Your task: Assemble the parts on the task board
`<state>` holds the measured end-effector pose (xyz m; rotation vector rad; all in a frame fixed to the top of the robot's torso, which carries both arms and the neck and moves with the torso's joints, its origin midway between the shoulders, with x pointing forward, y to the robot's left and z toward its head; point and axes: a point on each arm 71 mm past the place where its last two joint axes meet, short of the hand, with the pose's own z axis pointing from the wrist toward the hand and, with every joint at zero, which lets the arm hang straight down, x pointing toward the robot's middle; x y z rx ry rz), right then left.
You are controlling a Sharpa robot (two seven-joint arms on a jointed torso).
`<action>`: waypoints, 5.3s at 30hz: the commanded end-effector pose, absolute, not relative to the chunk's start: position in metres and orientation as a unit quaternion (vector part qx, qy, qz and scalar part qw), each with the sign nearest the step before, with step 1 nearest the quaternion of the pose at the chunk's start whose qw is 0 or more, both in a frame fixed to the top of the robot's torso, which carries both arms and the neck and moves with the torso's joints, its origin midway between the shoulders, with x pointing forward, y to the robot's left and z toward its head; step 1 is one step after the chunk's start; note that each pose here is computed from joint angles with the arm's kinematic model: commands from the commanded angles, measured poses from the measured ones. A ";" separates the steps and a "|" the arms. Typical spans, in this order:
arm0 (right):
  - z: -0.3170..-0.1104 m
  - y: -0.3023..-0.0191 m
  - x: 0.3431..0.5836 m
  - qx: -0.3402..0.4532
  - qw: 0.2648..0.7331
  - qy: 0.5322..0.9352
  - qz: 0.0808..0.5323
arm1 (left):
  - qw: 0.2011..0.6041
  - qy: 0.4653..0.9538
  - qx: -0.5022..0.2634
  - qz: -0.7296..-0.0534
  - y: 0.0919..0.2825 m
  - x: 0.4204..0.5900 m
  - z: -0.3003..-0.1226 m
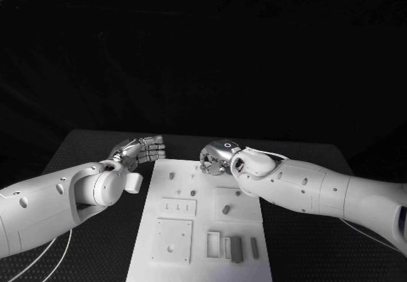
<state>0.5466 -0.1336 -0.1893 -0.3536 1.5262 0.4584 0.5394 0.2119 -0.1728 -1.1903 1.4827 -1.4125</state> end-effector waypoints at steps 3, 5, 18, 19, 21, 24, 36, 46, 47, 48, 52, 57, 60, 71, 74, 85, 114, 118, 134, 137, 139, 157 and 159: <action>-0.187 -0.128 0.551 -0.159 0.696 0.674 0.192 | 0.374 0.578 -0.462 -0.559 0.209 0.540 -0.171; -0.188 -0.125 0.553 -0.159 0.697 0.673 0.192 | 0.374 0.578 -0.461 -0.560 0.208 0.540 -0.171; -0.188 -0.110 0.556 -0.158 0.697 0.671 0.199 | 0.372 0.579 -0.461 -0.561 0.207 0.540 -0.171; -0.189 -0.110 0.557 -0.157 0.697 0.671 0.198 | 0.372 0.579 -0.460 -0.561 0.207 0.540 -0.171; -0.189 -0.109 0.558 -0.157 0.697 0.671 0.197 | 0.371 0.579 -0.460 -0.561 0.207 0.540 -0.171; -0.190 -0.108 0.559 -0.158 0.695 0.673 0.195 | 0.371 0.579 -0.460 -0.562 0.206 0.540 -0.171; -0.196 -0.104 0.559 -0.173 0.694 0.673 0.186 | 0.370 0.580 -0.461 -0.560 0.206 0.540 -0.171; -0.195 -0.101 0.559 -0.181 0.700 0.667 0.182 | 0.370 0.580 -0.461 -0.561 0.207 0.540 -0.171; -0.195 -0.101 0.559 -0.180 0.700 0.667 0.181 | 0.370 0.580 -0.461 -0.561 0.206 0.540 -0.171; -0.195 -0.101 0.559 -0.180 0.700 0.667 0.180 | 0.370 0.580 -0.461 -0.561 0.206 0.540 -0.171; -0.195 -0.101 0.560 -0.181 0.701 0.667 0.178 | 0.370 0.580 -0.461 -0.561 0.206 0.540 -0.171; -0.196 -0.102 0.561 -0.180 0.700 0.669 0.173 | 0.370 0.580 -0.461 -0.561 0.206 0.540 -0.171; -0.197 -0.102 0.561 -0.176 0.699 0.671 0.170 | 0.370 0.580 -0.461 -0.561 0.206 0.540 -0.171; -0.198 -0.103 0.561 -0.172 0.694 0.678 0.171 | 0.369 0.580 -0.461 -0.561 0.205 0.540 -0.171; -0.200 -0.102 0.560 -0.170 0.692 0.681 0.172 | 0.369 0.581 -0.461 -0.561 0.205 0.540 -0.171; -0.204 -0.102 0.560 -0.170 0.687 0.685 0.169 | 0.368 0.581 -0.460 -0.561 0.204 0.540 -0.171; -0.205 -0.095 0.557 -0.166 0.688 0.683 0.180 | 0.368 0.581 -0.460 -0.561 0.203 0.541 -0.171; -0.205 -0.097 0.558 -0.163 0.690 0.682 0.180 | 0.368 0.581 -0.461 -0.560 0.204 0.541 -0.171; -0.203 -0.103 0.556 -0.146 0.699 0.675 0.186 | 0.369 0.581 -0.461 -0.560 0.205 0.541 -0.171; -0.202 -0.107 0.552 -0.144 0.699 0.674 0.190 | 0.369 0.581 -0.461 -0.560 0.206 0.541 -0.171; -0.201 -0.111 0.549 -0.143 0.699 0.674 0.194 | 0.370 0.580 -0.462 -0.560 0.206 0.541 -0.171; -0.173 -0.194 0.539 -0.118 0.692 0.684 0.198 | 0.350 0.581 -0.431 -0.595 0.210 0.535 -0.167; -0.173 -0.199 0.537 -0.119 0.691 0.685 0.198 | 0.350 0.582 -0.431 -0.595 0.212 0.535 -0.167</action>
